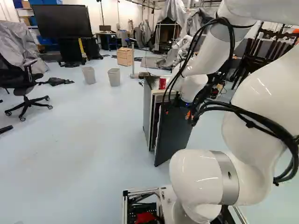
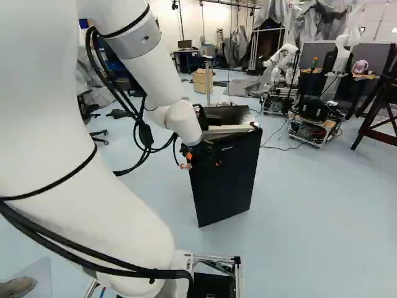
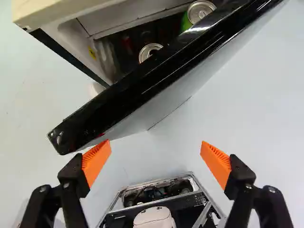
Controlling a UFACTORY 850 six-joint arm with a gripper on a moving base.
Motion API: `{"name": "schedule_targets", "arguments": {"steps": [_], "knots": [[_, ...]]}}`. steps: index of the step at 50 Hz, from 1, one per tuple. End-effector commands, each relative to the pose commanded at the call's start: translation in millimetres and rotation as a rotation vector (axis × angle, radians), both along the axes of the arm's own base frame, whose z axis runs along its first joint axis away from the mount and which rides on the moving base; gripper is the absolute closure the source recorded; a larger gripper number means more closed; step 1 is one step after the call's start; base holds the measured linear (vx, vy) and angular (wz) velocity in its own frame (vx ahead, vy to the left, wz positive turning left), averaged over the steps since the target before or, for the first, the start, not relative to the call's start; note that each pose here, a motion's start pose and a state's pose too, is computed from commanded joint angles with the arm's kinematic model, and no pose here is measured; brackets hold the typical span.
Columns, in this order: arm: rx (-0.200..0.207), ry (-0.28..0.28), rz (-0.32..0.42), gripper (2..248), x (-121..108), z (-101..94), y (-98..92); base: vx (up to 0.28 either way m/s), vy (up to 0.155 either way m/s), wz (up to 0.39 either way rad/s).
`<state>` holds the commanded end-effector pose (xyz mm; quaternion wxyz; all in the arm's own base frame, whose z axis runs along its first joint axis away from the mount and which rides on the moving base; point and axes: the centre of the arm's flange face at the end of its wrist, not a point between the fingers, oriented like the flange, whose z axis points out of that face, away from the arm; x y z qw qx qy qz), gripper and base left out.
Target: Grab a drink from the fridge
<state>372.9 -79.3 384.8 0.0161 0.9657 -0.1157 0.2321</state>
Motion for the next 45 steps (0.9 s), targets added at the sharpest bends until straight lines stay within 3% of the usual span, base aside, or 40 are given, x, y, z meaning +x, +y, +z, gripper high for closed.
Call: {"name": "schedule_targets", "arguments": {"steps": [45], "knots": [[-0.012, -0.036, 0.016, 3, 37.8, 2.3, -0.5, 0.000, 0.000, 0.000]]}}
